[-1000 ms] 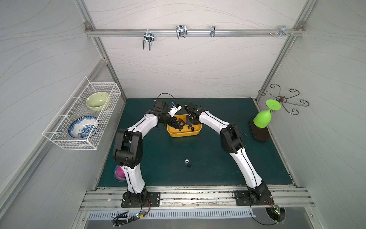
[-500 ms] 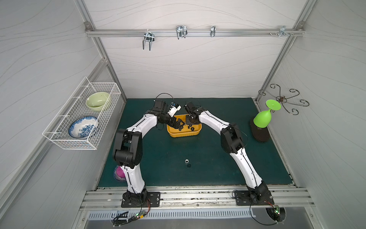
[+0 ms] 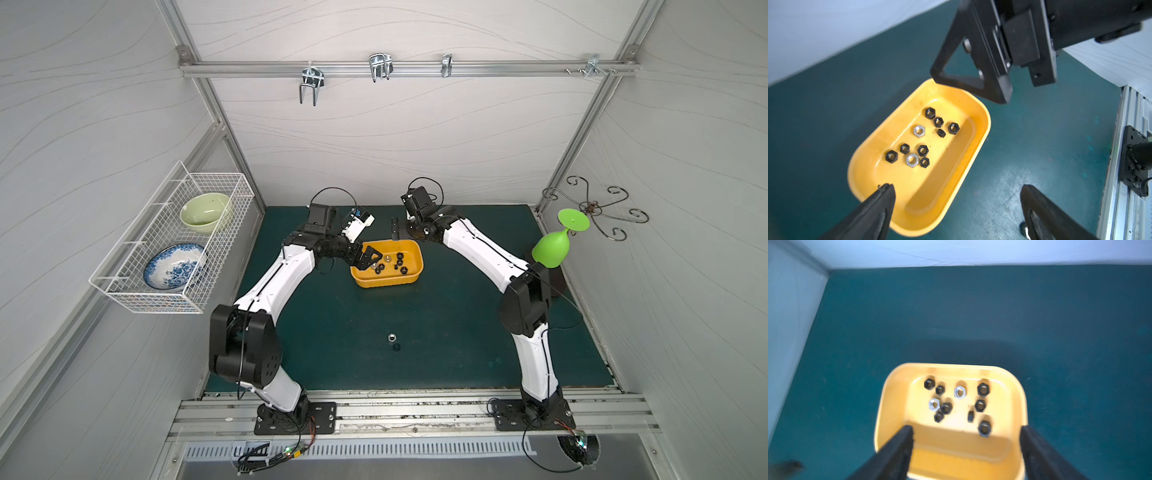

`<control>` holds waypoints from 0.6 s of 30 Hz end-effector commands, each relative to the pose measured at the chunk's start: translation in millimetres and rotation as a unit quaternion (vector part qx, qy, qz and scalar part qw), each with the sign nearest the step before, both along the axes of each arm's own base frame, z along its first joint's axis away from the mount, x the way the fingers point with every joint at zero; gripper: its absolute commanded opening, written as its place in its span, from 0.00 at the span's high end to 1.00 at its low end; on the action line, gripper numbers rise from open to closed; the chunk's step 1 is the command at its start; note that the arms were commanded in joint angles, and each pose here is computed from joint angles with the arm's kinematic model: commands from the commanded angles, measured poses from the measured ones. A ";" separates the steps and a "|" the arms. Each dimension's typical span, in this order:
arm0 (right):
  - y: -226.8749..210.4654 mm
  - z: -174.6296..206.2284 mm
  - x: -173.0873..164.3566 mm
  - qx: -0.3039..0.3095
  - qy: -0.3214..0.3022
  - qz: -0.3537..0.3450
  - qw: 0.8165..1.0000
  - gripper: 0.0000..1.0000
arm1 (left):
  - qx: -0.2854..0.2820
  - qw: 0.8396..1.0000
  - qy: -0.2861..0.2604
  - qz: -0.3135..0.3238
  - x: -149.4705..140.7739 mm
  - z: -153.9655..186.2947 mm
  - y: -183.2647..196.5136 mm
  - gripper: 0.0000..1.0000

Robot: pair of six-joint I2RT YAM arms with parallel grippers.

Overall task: Put the nuts on the desktop into the storage box
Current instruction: Place the nut in the storage box, then pick up the nut from the center of the board.

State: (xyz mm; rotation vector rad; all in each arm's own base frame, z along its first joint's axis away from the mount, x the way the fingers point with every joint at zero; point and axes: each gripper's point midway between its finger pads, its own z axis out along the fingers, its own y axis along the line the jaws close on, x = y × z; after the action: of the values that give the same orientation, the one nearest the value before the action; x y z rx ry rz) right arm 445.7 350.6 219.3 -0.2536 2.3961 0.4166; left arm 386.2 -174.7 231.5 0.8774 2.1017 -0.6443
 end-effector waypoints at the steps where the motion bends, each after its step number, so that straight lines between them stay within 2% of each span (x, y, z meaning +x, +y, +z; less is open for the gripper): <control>1: -4.7 15.4 -19.2 0.003 -0.007 0.023 1.000 0.01 | 0.003 0.999 -0.052 -0.010 -15.5 30.9 5.1 0.01; 6: -21.4 42.3 -46.4 0.010 -0.023 0.044 0.999 0.01 | -0.005 0.999 -0.038 -0.038 -42.4 56.8 2.6 0.02; 12: -44.9 82.3 -85.3 0.008 -0.075 0.095 0.993 0.01 | -0.029 0.998 -0.015 -0.062 -71.5 84.1 -2.0 0.01; 15: -55.8 99.8 -109.9 0.007 -0.107 0.133 0.985 0.01 | -0.048 0.995 0.006 -0.092 -94.2 97.1 -6.7 0.01; 18: -60.6 115.5 -142.1 0.024 -0.142 0.196 0.970 0.01 | -0.066 0.988 0.023 -0.141 -123.1 108.2 -12.1 0.01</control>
State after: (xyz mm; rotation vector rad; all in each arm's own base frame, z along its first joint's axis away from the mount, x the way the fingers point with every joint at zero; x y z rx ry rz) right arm 328.3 286.5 315.5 -0.5633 2.1698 0.5163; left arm 301.3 -180.9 313.0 1.0217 2.0370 -0.8200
